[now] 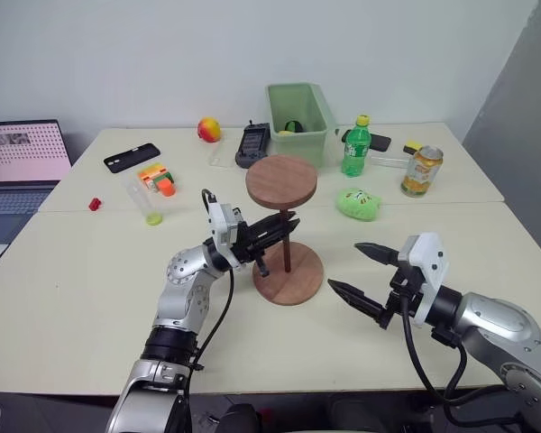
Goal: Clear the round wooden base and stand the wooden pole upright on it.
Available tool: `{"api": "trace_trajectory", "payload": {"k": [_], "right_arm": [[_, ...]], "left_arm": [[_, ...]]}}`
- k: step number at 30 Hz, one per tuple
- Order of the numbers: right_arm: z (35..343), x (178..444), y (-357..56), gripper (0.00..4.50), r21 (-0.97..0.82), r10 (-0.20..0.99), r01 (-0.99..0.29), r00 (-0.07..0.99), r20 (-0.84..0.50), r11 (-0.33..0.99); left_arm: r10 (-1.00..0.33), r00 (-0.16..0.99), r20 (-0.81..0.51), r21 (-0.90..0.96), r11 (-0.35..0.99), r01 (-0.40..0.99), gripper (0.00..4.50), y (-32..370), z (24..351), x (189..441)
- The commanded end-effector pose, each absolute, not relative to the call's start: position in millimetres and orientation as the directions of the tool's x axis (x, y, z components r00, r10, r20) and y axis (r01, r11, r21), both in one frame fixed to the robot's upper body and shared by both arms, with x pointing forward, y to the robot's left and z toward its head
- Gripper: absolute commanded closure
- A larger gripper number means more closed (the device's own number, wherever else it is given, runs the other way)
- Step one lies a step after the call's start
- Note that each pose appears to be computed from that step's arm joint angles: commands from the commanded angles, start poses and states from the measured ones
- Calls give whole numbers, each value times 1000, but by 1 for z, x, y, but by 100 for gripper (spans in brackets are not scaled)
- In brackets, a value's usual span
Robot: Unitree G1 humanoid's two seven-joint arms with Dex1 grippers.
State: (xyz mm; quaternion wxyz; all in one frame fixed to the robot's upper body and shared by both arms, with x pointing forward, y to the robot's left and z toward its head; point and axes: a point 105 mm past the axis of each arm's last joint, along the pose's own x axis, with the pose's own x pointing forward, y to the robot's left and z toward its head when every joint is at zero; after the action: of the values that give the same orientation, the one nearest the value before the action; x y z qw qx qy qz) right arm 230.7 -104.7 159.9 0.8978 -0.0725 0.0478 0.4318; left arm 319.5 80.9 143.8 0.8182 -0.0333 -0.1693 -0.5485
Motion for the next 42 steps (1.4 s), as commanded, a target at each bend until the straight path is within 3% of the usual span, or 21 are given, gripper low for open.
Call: {"api": "trace_trajectory", "payload": {"k": [1,7,14,26,42], "right_arm": [[169,228,-102,0,-122,785,-793,608,-119,597],[167,229,-100,0,-120,795,-804,594,-119,583],[166,230,-98,0,-118,807,-815,579,-118,567],[168,239,-93,0,-118,821,-827,562,-107,550],[164,236,-95,0,-119,820,-826,562,-109,551]], "left_arm": [[-894,437,101,-21,438,899,425,101,87,318],[-903,422,82,17,424,905,425,104,104,315],[-907,421,-29,35,420,907,425,115,116,308],[-882,464,-82,34,463,886,425,104,149,318],[-884,452,-114,51,449,892,425,108,142,310]]}}
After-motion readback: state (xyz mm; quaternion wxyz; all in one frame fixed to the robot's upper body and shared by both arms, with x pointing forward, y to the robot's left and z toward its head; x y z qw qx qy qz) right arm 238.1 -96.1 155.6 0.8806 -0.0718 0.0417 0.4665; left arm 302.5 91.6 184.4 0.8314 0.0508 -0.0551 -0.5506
